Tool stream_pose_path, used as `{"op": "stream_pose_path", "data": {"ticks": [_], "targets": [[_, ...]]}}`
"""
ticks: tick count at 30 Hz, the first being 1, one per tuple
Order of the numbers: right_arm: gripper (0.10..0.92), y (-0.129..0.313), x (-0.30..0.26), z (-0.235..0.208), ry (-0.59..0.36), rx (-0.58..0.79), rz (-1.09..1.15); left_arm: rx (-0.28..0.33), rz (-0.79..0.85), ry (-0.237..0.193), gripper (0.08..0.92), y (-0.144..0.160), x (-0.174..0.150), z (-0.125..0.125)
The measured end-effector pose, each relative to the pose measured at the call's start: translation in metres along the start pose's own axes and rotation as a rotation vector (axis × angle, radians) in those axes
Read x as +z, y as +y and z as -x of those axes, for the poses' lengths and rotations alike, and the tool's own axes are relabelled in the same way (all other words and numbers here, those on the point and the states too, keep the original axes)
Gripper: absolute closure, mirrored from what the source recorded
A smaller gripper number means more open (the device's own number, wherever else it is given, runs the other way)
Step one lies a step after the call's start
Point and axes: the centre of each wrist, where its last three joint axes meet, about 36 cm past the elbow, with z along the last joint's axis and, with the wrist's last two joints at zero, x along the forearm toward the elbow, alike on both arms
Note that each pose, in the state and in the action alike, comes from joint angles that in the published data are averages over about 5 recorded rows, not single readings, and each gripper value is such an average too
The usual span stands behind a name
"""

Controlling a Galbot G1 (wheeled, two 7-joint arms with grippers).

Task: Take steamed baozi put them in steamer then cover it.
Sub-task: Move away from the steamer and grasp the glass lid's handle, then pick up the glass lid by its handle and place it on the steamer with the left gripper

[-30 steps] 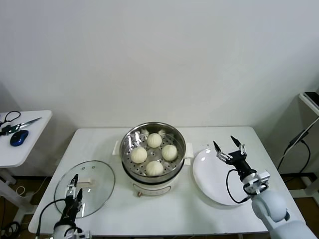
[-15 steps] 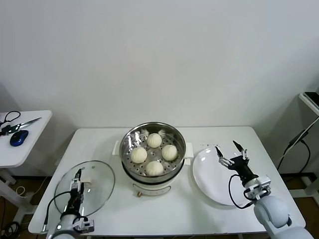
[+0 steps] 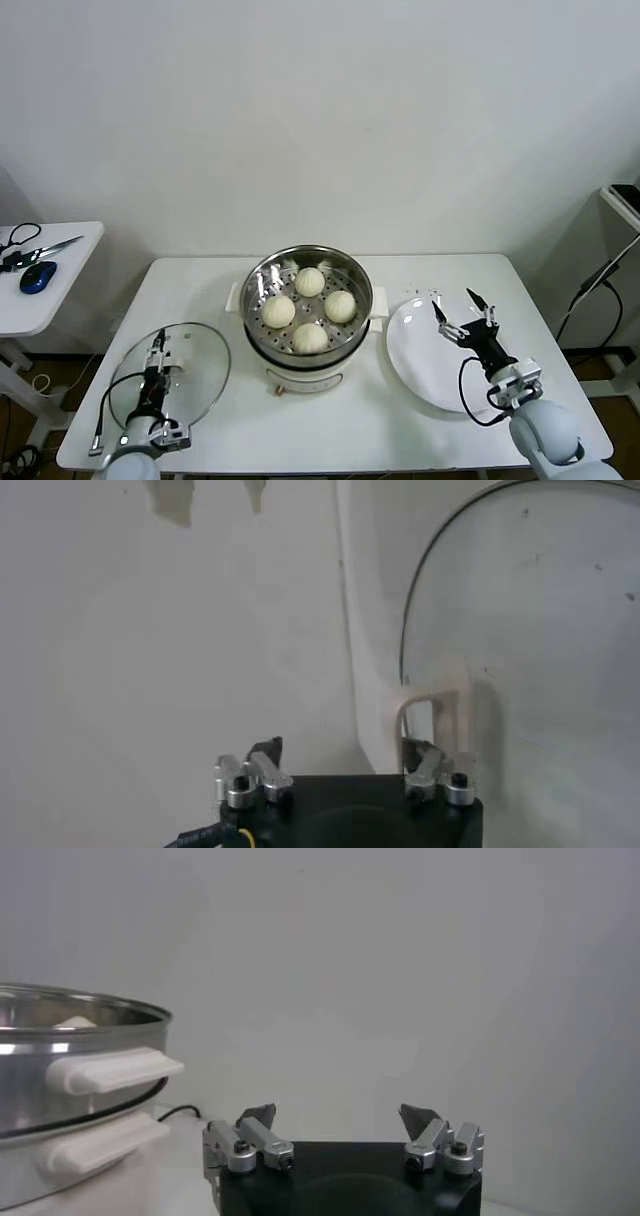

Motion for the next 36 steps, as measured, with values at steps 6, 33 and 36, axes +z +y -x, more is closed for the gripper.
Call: {"op": "stream_pose_path", "data": {"ticks": [6, 33, 36], "targets": [[0.200, 0.003, 0.002, 0.001, -0.001, 0.000, 0.000, 0.016, -0.018, -0.007, 0.450, -0.006, -0.001, 0.002], [0.200, -0.004, 0.010, 0.003, -0.008, 0.020, -0.011, -0.091, -0.036, 0.034, 0.849, 0.054, 0.017, -0.032], [0.200, -0.007, 0.011, 0.005, -0.008, 0.022, -0.016, -0.131, -0.029, 0.059, 0.849, 0.073, 0.017, -0.043]]}}
